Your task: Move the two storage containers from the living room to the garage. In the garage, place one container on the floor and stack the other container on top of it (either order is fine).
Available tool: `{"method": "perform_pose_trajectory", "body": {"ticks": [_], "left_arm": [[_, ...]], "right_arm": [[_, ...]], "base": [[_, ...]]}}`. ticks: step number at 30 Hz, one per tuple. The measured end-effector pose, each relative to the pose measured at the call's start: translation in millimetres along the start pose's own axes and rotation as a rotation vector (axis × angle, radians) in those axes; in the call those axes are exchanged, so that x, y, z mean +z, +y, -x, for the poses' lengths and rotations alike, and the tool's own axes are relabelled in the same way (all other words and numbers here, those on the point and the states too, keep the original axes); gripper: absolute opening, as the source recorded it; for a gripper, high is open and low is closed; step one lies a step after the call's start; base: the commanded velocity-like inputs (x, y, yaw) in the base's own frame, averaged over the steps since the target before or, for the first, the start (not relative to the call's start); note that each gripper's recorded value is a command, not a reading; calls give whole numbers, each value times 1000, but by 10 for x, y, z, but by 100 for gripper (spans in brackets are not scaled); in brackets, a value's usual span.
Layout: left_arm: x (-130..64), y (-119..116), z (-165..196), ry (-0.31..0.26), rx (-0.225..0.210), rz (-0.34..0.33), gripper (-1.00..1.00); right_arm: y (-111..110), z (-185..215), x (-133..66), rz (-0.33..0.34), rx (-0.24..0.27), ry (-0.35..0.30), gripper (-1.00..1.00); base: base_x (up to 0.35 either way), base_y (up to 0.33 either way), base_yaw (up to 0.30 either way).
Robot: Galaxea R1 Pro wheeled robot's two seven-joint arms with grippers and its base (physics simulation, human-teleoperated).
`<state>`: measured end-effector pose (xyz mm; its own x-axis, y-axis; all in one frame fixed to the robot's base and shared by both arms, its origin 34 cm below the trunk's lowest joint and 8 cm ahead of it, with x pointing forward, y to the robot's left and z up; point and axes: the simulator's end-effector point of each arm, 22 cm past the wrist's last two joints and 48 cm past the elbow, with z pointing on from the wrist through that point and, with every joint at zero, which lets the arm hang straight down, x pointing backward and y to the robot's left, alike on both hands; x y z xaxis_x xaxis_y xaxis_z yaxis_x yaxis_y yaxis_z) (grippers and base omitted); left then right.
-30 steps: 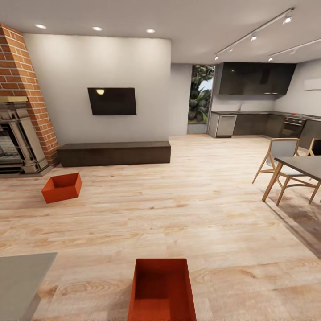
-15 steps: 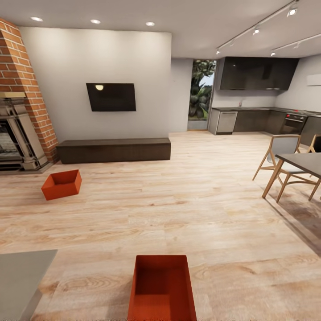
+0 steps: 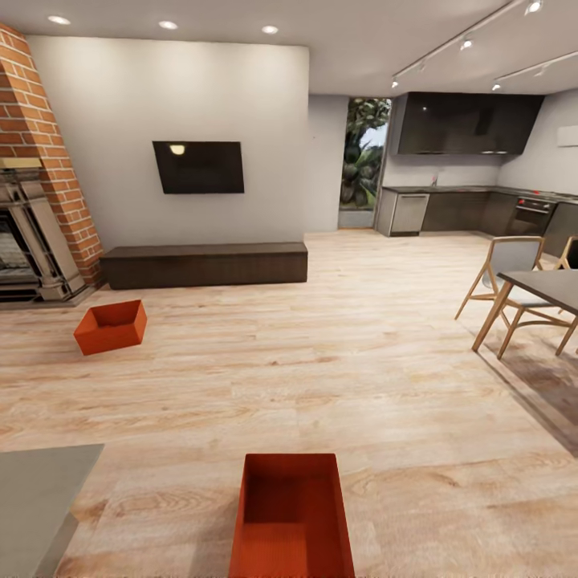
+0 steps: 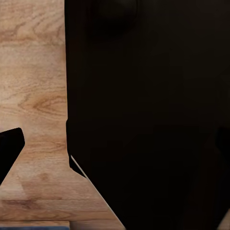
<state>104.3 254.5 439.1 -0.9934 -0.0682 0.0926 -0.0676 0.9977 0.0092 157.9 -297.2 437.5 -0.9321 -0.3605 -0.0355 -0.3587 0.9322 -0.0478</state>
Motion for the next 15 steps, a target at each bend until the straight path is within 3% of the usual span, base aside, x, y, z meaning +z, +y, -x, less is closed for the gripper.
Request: {"method": "perform_pose_trajectory", "body": {"ticks": [15], "left_arm": [[-1, 6, -92, 24, 0, 2, 100]], "right_arm": [[30, -87, -1, 8, -1, 22, 100]], "base": [[0, 0, 0]]}}
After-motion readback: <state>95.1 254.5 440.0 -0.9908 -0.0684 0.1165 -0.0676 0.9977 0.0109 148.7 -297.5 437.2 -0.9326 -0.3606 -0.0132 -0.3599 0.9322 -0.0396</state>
